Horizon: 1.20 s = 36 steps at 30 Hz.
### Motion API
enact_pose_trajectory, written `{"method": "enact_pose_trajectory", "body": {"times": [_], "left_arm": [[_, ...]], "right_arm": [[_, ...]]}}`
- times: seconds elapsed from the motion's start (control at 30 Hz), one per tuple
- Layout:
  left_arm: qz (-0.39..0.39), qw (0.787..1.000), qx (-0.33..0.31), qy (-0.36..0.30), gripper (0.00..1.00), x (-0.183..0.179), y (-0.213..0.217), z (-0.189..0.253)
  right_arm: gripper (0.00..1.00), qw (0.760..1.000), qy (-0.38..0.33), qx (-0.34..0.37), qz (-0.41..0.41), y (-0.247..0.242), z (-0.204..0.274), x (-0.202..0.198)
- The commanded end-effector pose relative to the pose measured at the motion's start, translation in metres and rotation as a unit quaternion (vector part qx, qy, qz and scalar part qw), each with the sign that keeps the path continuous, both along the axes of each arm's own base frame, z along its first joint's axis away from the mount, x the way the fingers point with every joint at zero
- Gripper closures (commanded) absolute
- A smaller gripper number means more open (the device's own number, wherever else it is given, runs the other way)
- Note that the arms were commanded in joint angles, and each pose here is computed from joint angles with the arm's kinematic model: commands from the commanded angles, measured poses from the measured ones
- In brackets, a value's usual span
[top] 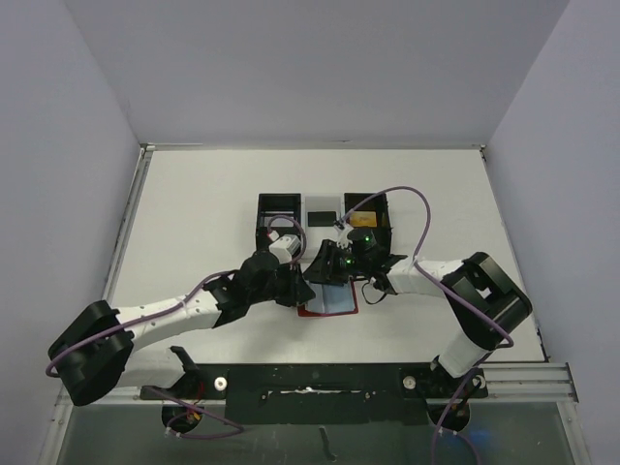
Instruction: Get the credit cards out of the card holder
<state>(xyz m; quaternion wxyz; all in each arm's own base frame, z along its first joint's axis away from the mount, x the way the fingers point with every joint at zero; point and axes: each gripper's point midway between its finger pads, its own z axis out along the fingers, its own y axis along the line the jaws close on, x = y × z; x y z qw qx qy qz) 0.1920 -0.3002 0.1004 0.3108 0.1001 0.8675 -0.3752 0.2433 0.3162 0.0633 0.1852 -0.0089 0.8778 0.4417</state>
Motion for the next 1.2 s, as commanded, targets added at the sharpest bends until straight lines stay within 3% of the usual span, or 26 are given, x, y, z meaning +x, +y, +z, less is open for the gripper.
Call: {"method": "enact_pose_trajectory", "body": {"times": [0.0, 0.23, 0.33, 0.43, 0.63, 0.83, 1.17], "left_arm": [[-0.044, 0.997, -0.044, -0.037, 0.83, 0.003, -0.025, 0.022], [-0.04, 0.999, -0.002, -0.024, 0.83, 0.007, -0.022, -0.016], [-0.016, 0.999, 0.038, -0.015, 0.84, 0.013, -0.013, -0.038], [0.016, 0.996, 0.089, -0.018, 0.88, 0.019, 0.001, -0.055], [0.032, 0.995, 0.093, -0.024, 0.88, 0.02, 0.008, -0.054], [0.021, 0.995, 0.1, -0.013, 0.86, 0.017, 0.006, -0.063], [0.029, 0.993, 0.118, -0.005, 0.75, 0.015, 0.015, -0.069]], "right_arm": [[0.58, 1.0, -0.013, 0.014, 0.017, 0.008, 0.011, 0.007], [0.58, 1.0, -0.027, -0.011, -0.002, -0.011, 0.015, 0.016], [0.51, 0.998, -0.055, -0.033, -0.017, -0.024, 0.027, 0.024], [0.46, 0.993, -0.061, -0.089, -0.042, -0.045, 0.026, 0.025], [0.41, 0.981, -0.044, -0.17, -0.082, -0.084, 0.013, 0.011], [0.45, 0.981, -0.03, -0.18, -0.062, -0.085, 0.001, -0.001], [0.55, 0.983, 0.001, -0.179, -0.044, -0.079, -0.022, -0.01]]}}
